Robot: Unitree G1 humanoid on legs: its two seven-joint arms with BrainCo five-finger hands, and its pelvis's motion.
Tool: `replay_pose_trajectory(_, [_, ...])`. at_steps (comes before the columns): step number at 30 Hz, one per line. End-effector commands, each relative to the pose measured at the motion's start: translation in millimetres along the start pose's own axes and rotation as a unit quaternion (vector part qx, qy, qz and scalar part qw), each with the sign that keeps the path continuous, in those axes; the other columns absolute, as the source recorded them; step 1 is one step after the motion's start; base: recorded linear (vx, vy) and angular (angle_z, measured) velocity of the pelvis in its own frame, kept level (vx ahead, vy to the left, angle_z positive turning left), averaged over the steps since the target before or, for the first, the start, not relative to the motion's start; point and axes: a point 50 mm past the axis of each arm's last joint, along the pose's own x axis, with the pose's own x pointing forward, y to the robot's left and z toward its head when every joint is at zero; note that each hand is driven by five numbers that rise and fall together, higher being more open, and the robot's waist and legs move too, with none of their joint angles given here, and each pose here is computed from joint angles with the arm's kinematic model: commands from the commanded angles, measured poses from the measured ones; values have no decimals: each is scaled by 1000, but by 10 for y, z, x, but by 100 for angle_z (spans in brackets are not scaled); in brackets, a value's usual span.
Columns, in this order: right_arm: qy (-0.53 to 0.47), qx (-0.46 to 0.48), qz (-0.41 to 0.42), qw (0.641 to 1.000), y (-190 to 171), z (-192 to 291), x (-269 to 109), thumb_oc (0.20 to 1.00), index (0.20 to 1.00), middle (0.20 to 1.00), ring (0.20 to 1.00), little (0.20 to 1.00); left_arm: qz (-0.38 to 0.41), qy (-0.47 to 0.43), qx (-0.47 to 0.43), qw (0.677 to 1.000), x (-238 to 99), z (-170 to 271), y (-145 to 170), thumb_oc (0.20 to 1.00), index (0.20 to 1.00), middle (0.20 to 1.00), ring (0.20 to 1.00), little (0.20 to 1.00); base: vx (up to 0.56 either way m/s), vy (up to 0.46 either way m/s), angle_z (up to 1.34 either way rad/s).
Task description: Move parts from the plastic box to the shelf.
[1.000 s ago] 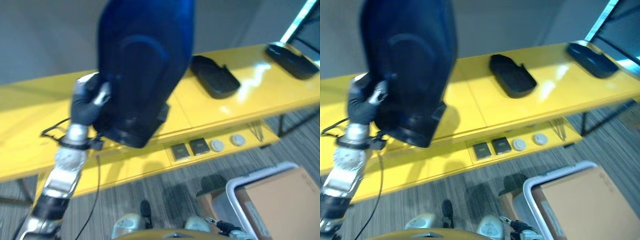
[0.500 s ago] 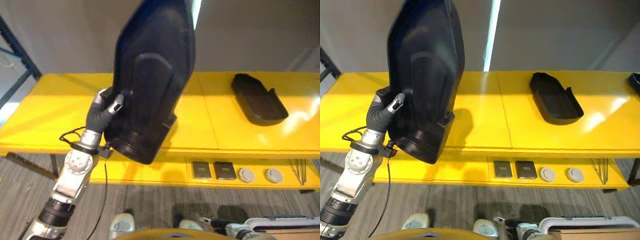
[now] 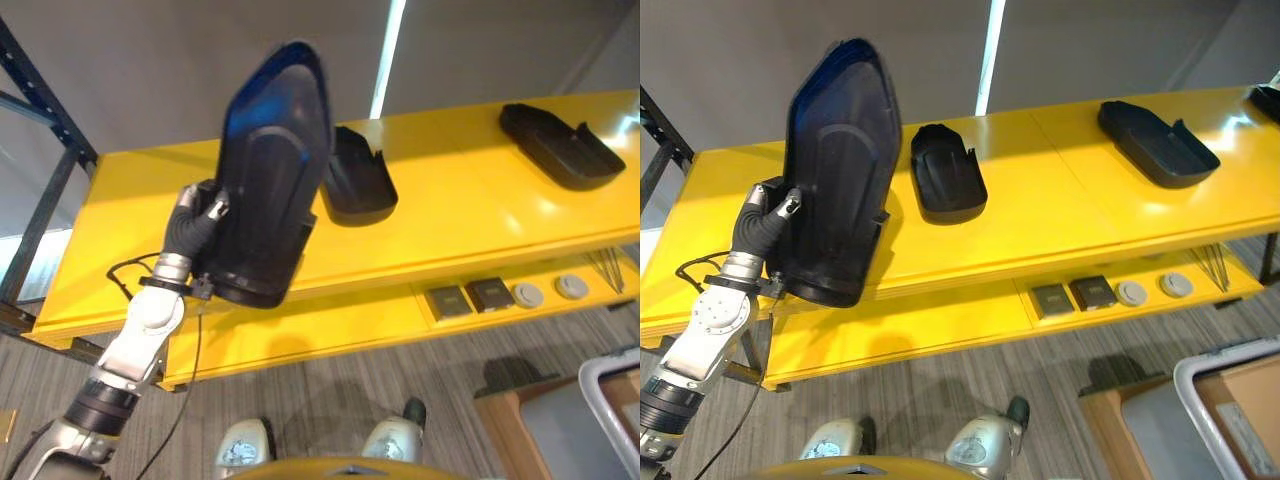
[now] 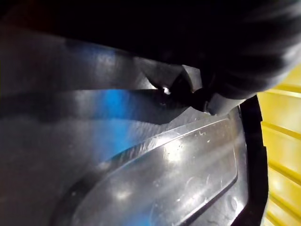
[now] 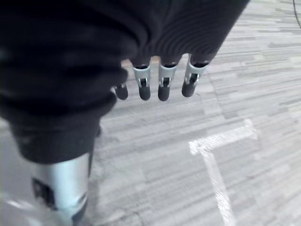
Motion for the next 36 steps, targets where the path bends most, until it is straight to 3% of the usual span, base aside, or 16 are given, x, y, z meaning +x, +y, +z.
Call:
replay_pose_trajectory(1, [11, -3, -14, 1000, -131, -102, 24, 1000, 1000, 1000, 1000, 1000, 34, -164, -45, 985, 109, 682, 125, 200, 200, 200, 200, 200, -16, 228, 33])
replay_pose_trajectory(5, [-9, 7, -16, 1000, -146, -49, 21, 1000, 1000, 1000, 1000, 1000, 63, -156, -37, 985, 87, 656, 163, 200, 200, 200, 200, 200, 19, 70, 60])
replay_pose_trajectory(8, [-12, -9, 43, 999, -108, 4, 7, 1000, 1000, 1000, 1000, 1000, 152, -118, -23, 981, 85, 539, 385, 200, 200, 200, 200, 200, 57, -54, 9])
replay_pose_trajectory(11, [-23, -10, 75, 997, -33, 47, -4, 1000, 1000, 1000, 1000, 1000, 180, -81, -21, 980, 96, 406, 513, 200, 200, 200, 200, 200, 12, -87, 27])
replay_pose_trajectory(19, [-56, -17, 76, 995, -117, 257, -55, 1000, 1000, 1000, 1000, 1000, 176, 17, -5, 984, 198, 40, 635, 200, 200, 200, 200, 200, -23, -25, 6])
replay_pose_trajectory(23, [-66, -37, 73, 994, -171, 350, -83, 1000, 1000, 1000, 1000, 1000, 153, 80, -47, 984, 341, -146, 741, 200, 200, 200, 200, 200, -12, 2, -11])
replay_pose_trajectory(28, [-82, -57, 66, 993, -266, 471, -125, 1000, 1000, 1000, 1000, 1000, 148, 100, -87, 980, 561, -155, 920, 200, 200, 200, 200, 200, -8, 21, -16])
replay_pose_trajectory(36, [-100, -81, 60, 990, -318, 598, -170, 1000, 1000, 1000, 1000, 1000, 161, 176, -57, 970, 693, -263, 1191, 200, 200, 200, 200, 200, 7, 14, -19])
